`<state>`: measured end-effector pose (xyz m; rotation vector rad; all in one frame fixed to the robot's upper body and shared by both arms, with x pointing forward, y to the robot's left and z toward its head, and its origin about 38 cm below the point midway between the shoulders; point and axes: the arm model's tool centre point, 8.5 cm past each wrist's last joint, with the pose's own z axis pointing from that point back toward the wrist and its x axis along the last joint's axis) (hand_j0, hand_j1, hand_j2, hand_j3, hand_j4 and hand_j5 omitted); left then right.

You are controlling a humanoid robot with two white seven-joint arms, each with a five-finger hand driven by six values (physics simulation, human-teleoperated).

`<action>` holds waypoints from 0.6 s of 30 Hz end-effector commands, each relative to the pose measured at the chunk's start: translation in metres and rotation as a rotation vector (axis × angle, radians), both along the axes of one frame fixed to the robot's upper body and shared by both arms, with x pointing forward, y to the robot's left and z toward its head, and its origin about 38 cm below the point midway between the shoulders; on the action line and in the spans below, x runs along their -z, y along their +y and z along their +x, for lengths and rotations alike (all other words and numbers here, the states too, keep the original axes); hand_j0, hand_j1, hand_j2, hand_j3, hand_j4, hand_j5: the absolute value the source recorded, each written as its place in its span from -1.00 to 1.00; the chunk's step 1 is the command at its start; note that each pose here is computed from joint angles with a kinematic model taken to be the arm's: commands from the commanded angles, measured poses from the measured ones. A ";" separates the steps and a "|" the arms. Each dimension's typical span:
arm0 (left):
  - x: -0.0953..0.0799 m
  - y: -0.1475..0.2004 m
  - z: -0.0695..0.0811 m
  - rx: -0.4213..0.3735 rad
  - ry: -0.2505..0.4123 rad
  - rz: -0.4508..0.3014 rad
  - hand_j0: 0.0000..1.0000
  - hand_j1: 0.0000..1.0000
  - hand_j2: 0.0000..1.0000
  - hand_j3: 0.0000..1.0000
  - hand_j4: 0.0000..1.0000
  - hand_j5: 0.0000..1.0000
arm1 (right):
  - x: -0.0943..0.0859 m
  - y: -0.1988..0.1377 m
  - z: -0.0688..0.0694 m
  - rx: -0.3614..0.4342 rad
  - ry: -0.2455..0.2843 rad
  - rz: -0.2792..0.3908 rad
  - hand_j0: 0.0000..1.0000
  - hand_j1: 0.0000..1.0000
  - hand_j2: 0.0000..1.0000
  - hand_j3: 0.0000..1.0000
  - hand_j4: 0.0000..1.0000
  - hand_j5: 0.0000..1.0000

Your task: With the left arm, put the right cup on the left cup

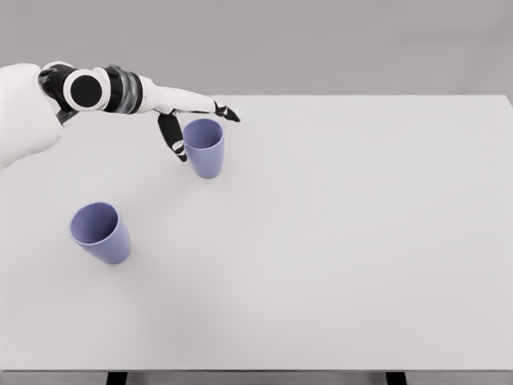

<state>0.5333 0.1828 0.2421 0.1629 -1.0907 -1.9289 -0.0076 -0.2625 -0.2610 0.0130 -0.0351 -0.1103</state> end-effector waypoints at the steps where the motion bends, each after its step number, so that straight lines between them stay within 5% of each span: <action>1: 0.002 0.000 0.001 -0.004 0.004 0.002 1.00 1.00 1.00 1.00 1.00 1.00 | 0.000 0.000 0.000 0.000 0.000 0.000 1.00 1.00 1.00 1.00 1.00 1.00; 18: 0.010 -0.002 0.005 -0.014 0.011 0.020 1.00 1.00 1.00 1.00 1.00 1.00 | 0.000 0.000 0.000 -0.001 0.000 0.000 1.00 1.00 1.00 1.00 1.00 1.00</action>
